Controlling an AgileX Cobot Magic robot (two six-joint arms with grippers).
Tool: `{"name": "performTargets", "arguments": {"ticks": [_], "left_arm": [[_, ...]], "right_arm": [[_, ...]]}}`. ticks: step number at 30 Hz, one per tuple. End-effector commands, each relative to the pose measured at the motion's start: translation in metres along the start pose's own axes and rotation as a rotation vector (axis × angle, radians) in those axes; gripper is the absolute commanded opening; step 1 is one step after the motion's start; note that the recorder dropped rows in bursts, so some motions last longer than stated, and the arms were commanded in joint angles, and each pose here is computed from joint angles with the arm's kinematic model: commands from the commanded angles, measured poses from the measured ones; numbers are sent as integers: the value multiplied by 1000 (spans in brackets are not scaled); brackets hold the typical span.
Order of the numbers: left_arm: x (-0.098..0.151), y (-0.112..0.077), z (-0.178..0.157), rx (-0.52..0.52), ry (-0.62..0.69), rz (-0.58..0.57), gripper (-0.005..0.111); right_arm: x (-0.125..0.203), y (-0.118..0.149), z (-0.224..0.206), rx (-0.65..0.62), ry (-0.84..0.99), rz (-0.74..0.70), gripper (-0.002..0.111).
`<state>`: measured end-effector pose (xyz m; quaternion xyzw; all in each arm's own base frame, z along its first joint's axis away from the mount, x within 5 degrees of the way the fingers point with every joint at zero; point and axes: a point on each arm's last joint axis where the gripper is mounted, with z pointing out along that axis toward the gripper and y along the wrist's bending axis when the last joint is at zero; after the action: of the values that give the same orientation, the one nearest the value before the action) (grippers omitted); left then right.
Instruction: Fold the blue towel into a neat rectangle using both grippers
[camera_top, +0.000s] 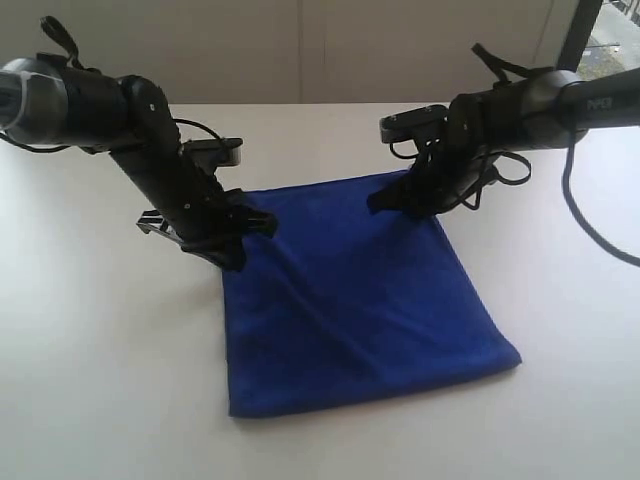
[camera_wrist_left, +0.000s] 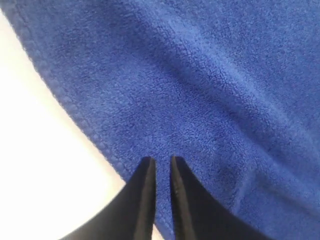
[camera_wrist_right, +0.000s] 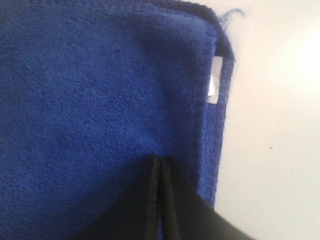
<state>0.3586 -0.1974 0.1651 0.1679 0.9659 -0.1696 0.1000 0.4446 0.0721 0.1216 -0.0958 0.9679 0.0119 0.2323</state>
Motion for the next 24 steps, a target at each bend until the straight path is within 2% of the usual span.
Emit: {"name": "performTargets", "arguments": {"ticks": [1, 5, 11, 15, 24], "left_arm": [[4, -4, 9, 8, 19, 6, 18], [7, -5, 24, 15, 51, -4, 18], [-1, -8, 14, 12, -33, 11, 18], [3, -6, 20, 14, 13, 11, 18], [6, -5, 24, 11, 47, 20, 18]], "right_arm": [[12, -7, 11, 13, 75, 8, 0], [11, -6, 9, 11, 70, 27, 0], [-2, -7, -16, 8, 5, 35, 0], [-16, -7, -26, 10, -66, 35, 0], [-25, -8, 3, 10, -85, 35, 0]]}}
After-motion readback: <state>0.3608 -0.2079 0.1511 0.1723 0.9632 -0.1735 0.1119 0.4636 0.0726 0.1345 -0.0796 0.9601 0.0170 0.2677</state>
